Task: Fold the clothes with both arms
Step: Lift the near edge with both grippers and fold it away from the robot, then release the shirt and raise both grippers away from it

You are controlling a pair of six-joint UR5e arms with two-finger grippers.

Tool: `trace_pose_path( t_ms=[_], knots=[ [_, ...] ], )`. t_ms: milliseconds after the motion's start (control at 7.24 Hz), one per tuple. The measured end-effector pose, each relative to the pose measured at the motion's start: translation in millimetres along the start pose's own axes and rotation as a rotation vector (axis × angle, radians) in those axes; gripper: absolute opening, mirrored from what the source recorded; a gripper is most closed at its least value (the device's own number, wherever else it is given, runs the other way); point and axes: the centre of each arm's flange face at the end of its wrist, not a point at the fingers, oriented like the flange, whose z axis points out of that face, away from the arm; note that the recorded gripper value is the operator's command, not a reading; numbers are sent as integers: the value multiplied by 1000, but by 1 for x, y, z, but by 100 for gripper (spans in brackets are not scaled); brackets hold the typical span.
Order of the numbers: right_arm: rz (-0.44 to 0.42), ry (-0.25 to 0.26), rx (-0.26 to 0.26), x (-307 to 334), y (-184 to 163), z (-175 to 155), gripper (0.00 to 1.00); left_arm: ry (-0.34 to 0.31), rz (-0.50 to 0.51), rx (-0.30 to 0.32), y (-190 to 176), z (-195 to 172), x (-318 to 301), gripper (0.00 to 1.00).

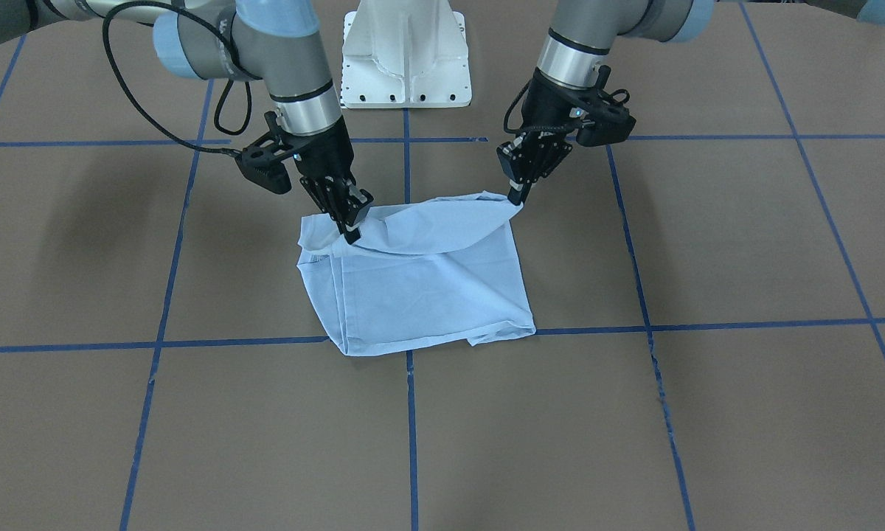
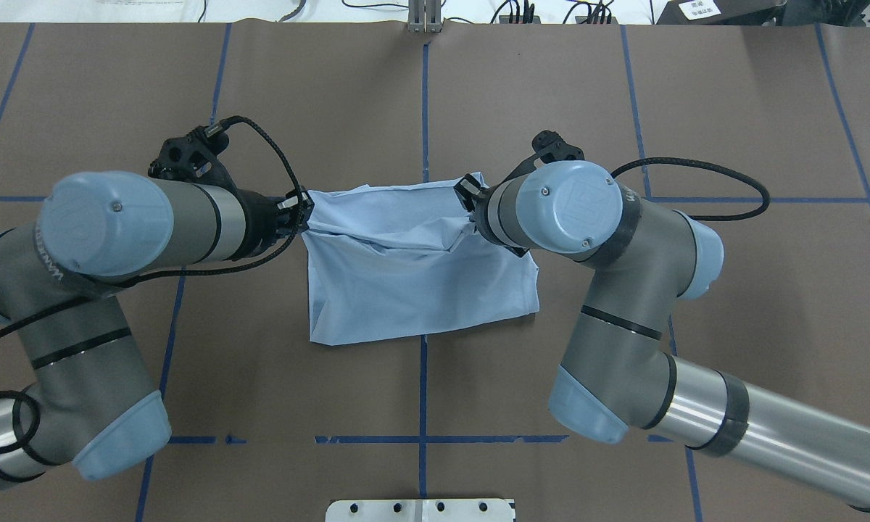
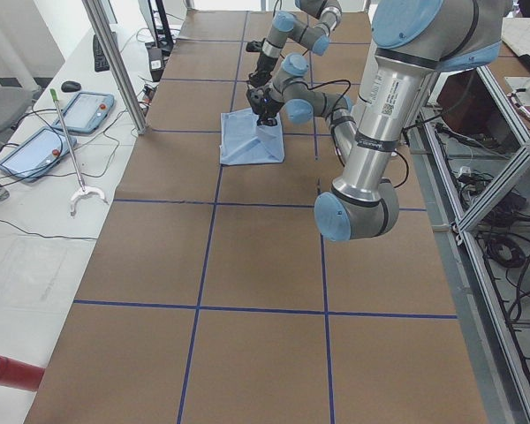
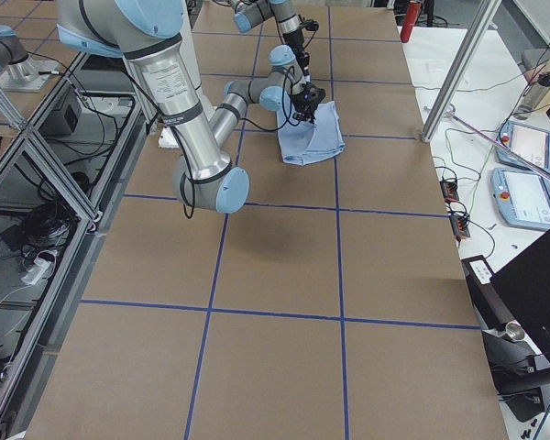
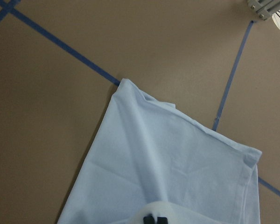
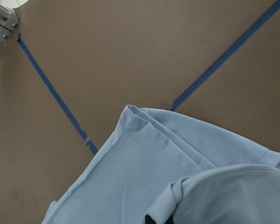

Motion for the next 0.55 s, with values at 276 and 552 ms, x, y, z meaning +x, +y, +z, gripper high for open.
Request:
trace_pose_path(
  t_ms=[276, 552],
  knots=[
    [12, 10, 3, -17, -10, 28, 6, -15, 45, 48, -31, 32, 6, 0],
    [21, 12, 0, -38, -35, 69, 100, -15, 84, 99, -76, 95, 0, 52]
  ],
)
